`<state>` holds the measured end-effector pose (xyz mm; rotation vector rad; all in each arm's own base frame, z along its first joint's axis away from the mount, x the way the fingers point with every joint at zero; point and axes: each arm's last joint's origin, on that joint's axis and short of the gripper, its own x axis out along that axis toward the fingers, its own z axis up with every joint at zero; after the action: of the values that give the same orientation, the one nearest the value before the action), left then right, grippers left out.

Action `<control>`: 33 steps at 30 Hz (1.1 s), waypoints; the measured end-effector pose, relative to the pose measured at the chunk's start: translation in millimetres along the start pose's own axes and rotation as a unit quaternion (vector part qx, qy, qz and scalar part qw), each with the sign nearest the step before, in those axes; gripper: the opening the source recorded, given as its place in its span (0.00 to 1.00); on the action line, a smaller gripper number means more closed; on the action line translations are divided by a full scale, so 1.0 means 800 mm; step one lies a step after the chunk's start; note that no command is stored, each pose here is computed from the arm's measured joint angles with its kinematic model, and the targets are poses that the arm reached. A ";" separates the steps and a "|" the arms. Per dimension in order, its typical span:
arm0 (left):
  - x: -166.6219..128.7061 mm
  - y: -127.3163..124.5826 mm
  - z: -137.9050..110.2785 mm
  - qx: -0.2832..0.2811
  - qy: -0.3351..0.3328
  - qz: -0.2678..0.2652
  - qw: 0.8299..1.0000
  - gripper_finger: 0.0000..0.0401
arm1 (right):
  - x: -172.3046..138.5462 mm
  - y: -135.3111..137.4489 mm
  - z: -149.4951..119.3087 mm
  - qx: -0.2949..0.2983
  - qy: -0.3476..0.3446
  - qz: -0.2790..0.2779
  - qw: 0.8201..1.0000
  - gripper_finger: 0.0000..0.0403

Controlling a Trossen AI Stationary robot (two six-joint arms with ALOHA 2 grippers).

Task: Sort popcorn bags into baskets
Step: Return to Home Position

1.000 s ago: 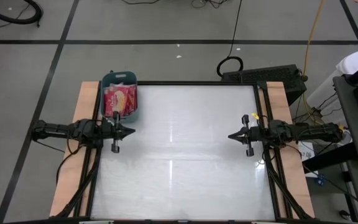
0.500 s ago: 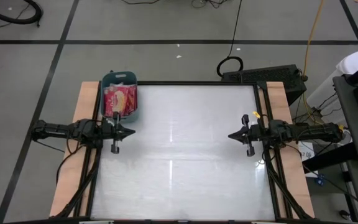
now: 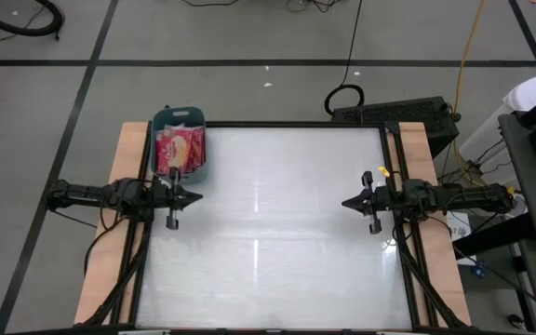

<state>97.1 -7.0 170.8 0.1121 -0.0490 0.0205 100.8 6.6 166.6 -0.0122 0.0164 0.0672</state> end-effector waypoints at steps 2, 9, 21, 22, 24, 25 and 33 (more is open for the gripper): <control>0.000 0.000 0.001 0.001 -0.005 0.001 1.000 0.01 | 0.000 0.000 0.000 0.000 0.000 0.000 1.000 0.00; 0.000 0.000 0.002 0.001 -0.008 0.001 1.000 0.01 | 0.000 0.000 0.000 0.000 0.000 0.000 1.000 0.00; 0.000 0.000 0.003 0.000 -0.010 0.001 1.000 0.01 | 0.000 0.000 0.000 0.000 0.000 0.000 1.000 0.00; 0.000 0.000 0.003 0.001 -0.010 0.001 1.000 0.01 | 0.000 0.000 0.000 0.000 0.000 0.000 1.000 0.00; 0.000 0.000 0.003 0.001 -0.010 0.001 1.000 0.01 | 0.000 0.000 0.000 0.000 0.000 0.000 1.000 0.00; 0.000 0.000 0.003 0.000 -0.011 0.001 1.000 0.01 | 0.000 0.000 0.000 0.000 0.000 0.000 1.000 0.00; 0.000 0.000 0.003 0.000 -0.011 0.000 1.000 0.01 | 0.000 0.000 0.000 0.000 0.000 0.000 1.000 0.00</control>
<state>96.9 -7.0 173.4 0.1122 -0.0715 0.0200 100.8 6.6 166.7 -0.0118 0.0160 0.0672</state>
